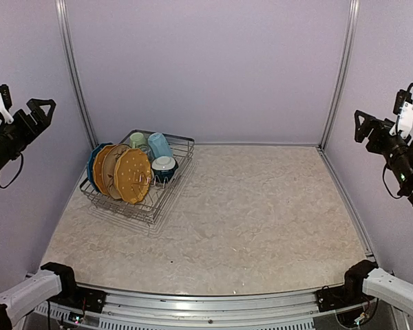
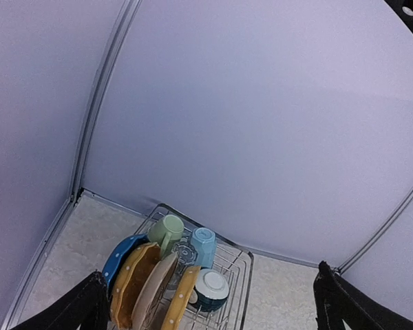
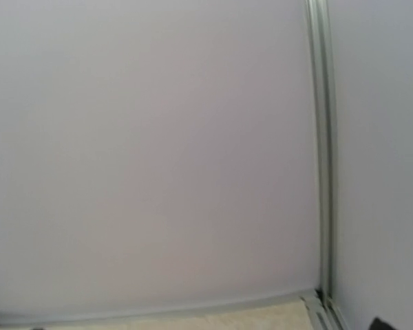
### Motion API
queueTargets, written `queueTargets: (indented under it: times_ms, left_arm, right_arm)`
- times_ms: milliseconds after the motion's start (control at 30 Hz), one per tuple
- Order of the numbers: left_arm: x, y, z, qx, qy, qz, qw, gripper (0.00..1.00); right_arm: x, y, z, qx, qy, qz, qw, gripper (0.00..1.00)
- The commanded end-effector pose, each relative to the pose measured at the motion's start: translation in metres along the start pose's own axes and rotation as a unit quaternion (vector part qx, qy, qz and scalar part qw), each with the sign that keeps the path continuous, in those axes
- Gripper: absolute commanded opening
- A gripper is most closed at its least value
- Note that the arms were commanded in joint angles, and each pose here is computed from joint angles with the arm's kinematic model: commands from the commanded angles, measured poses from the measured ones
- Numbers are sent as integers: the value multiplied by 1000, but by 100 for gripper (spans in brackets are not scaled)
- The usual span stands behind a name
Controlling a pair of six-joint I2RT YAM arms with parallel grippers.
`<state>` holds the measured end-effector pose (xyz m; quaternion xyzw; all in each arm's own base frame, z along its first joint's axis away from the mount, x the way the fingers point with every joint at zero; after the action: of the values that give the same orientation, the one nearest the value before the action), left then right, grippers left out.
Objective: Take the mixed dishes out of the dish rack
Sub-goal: Grab the plate from the dish rack.
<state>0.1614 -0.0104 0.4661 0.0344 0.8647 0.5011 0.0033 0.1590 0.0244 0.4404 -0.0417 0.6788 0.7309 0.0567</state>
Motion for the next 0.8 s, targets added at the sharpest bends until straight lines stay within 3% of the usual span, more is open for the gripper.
queueTargets:
  times_ms: [0,233,467,767]
  left_arm:
    - [-21,-7,12,26,6,22,999,99]
    - [-60,-27,44,63,37,95,993,99]
    - [-87,-60,65,97,33,190,976,99]
    - [-121,-110,31,41,46,314,947,99]
  right_arm:
    - [-30,-16,-1,-4,-36,32,999,100]
    - [-68,-51,2,-4,-24,83,996,100]
    - [-74,-93,-2,-13,-6,128,992,100]
    - [-89,-135,5,-25,33,235,971,100]
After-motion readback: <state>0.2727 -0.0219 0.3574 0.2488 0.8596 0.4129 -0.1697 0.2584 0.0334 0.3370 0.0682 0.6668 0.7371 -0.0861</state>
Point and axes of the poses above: each gripper's point midway between its finger pads, its own x axis back along the fingers, its own z axis along the line the jaws close on, y = z × x, the point moved 8 cm from there along x, back along the fingers, and after that the axes turned 4 degrees about x, right-handed, at the moved point
